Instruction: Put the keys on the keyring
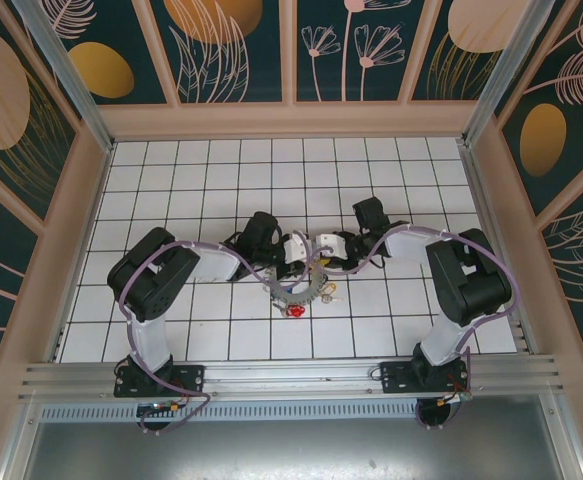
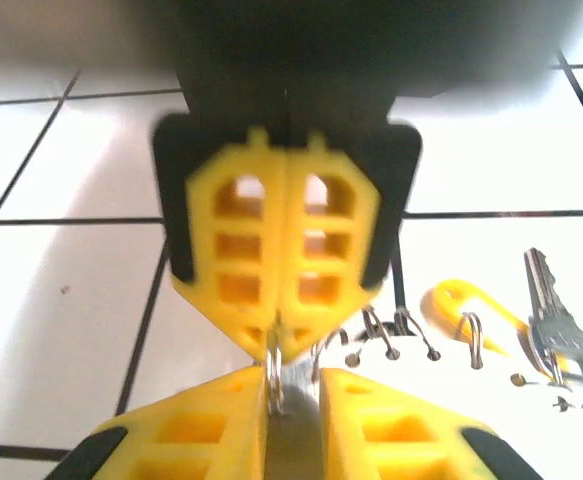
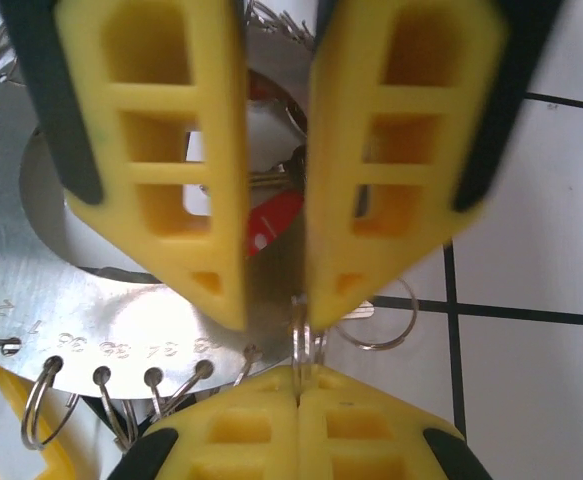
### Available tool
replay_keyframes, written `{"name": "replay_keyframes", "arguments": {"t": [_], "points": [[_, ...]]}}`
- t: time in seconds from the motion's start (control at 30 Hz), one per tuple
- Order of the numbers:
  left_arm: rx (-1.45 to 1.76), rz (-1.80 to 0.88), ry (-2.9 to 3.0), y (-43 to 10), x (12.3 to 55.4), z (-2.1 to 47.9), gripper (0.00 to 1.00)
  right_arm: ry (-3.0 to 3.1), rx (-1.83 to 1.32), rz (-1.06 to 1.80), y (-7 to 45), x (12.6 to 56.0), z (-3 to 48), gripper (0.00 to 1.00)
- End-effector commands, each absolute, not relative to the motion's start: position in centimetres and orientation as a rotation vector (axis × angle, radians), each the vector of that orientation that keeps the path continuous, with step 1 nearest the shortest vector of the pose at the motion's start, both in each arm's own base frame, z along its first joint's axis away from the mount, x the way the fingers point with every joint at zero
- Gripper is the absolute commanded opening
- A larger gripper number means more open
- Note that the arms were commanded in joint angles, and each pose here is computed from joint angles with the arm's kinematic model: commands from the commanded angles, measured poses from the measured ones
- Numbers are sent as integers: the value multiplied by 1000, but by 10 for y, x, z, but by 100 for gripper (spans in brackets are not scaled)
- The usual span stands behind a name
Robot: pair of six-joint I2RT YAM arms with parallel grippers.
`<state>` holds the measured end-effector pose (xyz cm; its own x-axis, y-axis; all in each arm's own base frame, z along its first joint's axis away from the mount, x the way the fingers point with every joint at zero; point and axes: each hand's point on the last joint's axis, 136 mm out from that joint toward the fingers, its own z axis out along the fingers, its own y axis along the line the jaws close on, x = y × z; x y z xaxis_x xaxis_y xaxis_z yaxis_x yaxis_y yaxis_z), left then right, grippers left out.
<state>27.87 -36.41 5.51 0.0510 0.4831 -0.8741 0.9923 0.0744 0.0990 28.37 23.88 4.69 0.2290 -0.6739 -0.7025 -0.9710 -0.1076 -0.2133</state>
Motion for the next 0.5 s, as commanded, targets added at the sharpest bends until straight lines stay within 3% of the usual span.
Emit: {"name": "replay_keyframes", "arguments": {"t": [0.0, 0.47], "points": [[1521, -821, 1532, -360, 268, 46, 23, 1443, -1796, 632, 243, 284, 68, 0], [1445, -878, 1455, -372, 276, 65, 25, 1442, -1788, 665, 244, 287, 73, 0]]}}
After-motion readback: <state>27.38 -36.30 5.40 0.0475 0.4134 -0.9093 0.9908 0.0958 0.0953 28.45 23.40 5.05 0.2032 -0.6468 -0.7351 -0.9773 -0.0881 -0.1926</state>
